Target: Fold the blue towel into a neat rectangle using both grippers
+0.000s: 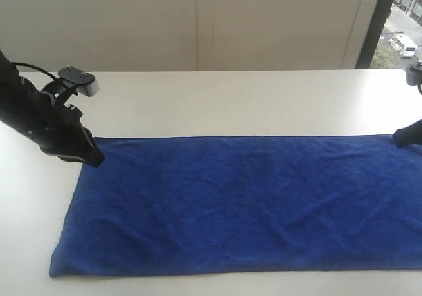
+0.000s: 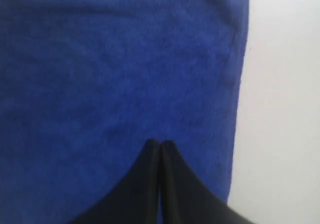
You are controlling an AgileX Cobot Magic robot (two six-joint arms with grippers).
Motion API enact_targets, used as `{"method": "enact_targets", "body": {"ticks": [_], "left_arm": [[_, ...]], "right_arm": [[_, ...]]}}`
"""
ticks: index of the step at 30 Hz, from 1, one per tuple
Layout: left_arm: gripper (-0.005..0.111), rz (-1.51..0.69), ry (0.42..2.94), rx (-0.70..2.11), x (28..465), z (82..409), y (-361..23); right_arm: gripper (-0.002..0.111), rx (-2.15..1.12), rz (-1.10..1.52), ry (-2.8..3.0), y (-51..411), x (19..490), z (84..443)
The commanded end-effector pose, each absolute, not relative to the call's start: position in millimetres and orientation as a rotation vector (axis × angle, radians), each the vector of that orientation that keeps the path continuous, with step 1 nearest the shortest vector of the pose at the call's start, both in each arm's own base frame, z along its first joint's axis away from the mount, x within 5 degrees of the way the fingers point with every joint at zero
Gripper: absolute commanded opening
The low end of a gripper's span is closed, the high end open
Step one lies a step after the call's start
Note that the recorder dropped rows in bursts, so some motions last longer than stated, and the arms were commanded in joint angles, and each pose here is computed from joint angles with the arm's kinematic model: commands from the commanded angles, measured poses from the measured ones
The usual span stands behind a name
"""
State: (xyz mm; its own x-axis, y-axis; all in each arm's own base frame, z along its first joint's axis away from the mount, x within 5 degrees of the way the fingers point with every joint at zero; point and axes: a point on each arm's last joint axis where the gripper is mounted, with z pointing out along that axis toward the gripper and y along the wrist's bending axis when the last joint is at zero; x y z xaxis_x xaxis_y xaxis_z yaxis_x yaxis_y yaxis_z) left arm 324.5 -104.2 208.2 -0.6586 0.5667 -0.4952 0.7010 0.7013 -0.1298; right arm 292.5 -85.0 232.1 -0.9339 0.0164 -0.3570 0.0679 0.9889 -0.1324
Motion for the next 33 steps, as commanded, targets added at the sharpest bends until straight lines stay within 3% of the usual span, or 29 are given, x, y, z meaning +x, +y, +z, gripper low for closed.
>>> {"method": "enact_targets", "body": {"ticks": [1,4,10,16,24,33], "left_arm": [[0.000,-0.476,2.546,0.998,285.4,194.1,-119.9],[0.000,-0.445,2.631,0.985,264.5,169.6,-117.4],[0.000,-0.373,2.697,0.915,242.1,140.5,-104.9],[0.000,-0.324,2.710,0.987,238.1,137.0,-100.8],[0.000,-0.051,2.828,1.020,235.4,133.0,-81.2],[0.000,-0.045,2.798,0.992,236.5,143.6,-81.9]], "right_arm": [[0.000,0.129,-0.134,2.835,-74.4,262.7,212.8],[0.000,0.125,-0.121,2.876,-71.4,252.2,190.5],[0.000,0.073,-0.175,2.861,-74.4,253.1,183.0],[0.000,0.075,-0.194,2.992,-79.3,257.8,148.5],[0.000,0.103,-0.183,2.958,-80.4,265.7,153.7],[0.000,0.119,-0.169,2.974,-79.5,264.3,153.3]]}}
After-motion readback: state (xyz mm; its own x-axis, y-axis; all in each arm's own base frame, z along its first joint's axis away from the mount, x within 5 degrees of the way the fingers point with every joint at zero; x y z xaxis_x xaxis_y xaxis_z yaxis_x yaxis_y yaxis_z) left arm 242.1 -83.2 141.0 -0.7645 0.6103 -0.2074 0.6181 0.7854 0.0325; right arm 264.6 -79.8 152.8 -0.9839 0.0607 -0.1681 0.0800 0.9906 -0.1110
